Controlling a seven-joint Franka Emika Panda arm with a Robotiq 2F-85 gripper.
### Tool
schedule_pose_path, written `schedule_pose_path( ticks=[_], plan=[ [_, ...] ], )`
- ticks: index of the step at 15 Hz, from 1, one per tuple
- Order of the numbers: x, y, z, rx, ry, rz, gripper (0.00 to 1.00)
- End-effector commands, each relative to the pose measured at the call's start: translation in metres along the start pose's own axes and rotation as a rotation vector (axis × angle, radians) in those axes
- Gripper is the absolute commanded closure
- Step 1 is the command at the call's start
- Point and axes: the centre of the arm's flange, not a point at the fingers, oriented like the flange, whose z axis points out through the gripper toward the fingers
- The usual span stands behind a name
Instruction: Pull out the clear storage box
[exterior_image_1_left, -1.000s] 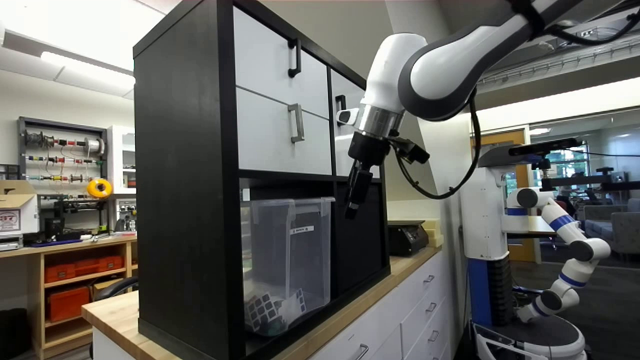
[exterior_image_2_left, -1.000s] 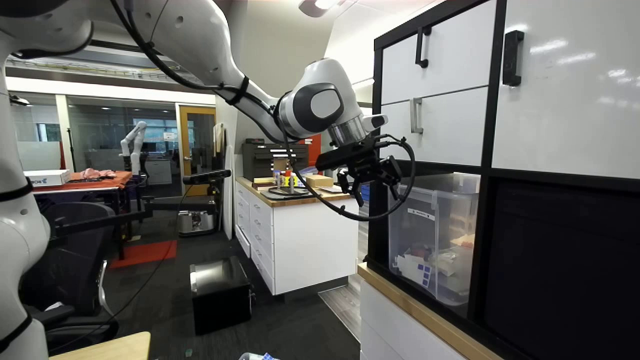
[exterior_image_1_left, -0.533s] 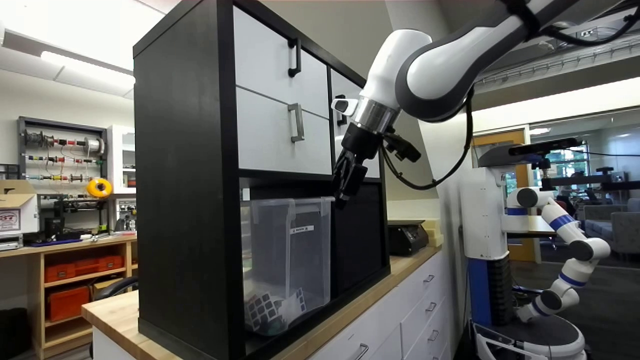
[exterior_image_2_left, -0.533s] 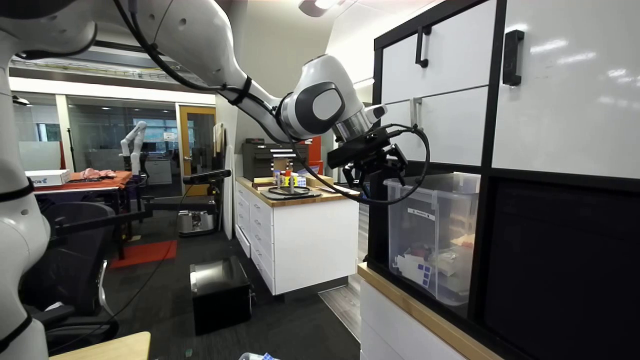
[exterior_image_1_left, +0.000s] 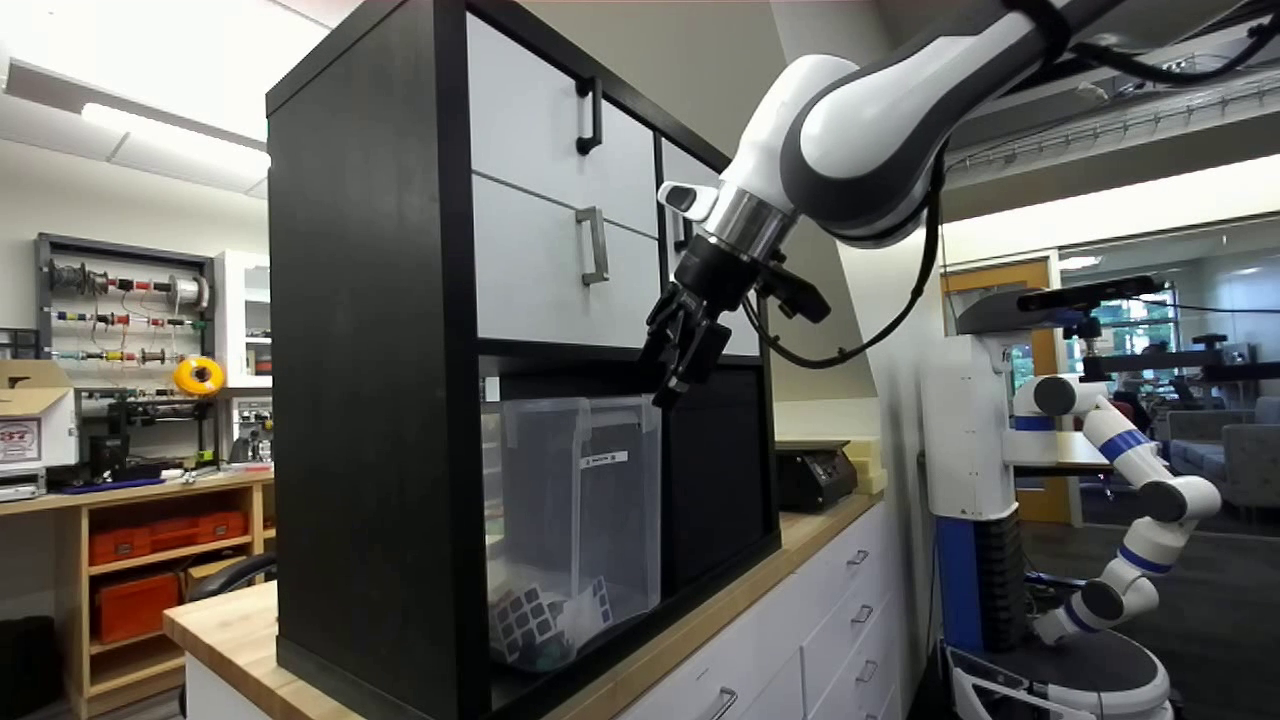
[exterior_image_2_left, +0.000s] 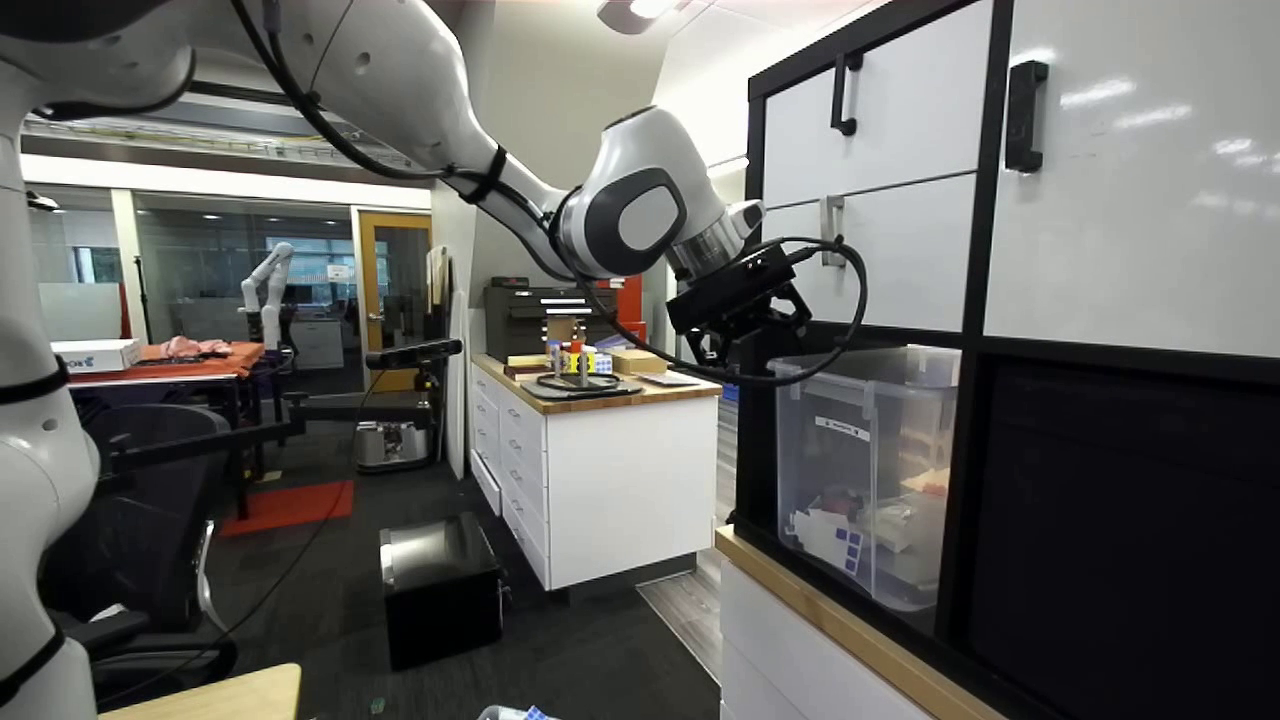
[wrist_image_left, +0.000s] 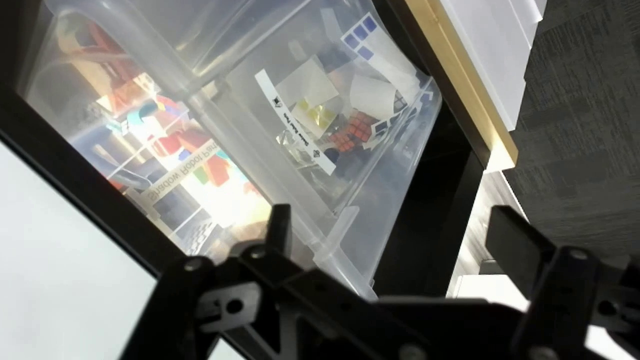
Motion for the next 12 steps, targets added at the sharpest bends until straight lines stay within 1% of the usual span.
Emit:
schedule_pose_path(
  ticks=[1,8,12],
  plan=[
    [0.001,0.005,0.005,-0.004,0.051,-0.06,0.0],
    [0.009,-0.001,0.024,0.003,0.083,-0.116,0.0],
    [0.019,0.002,0.026,-0.017,0.106,-0.136,0.0]
  ],
)
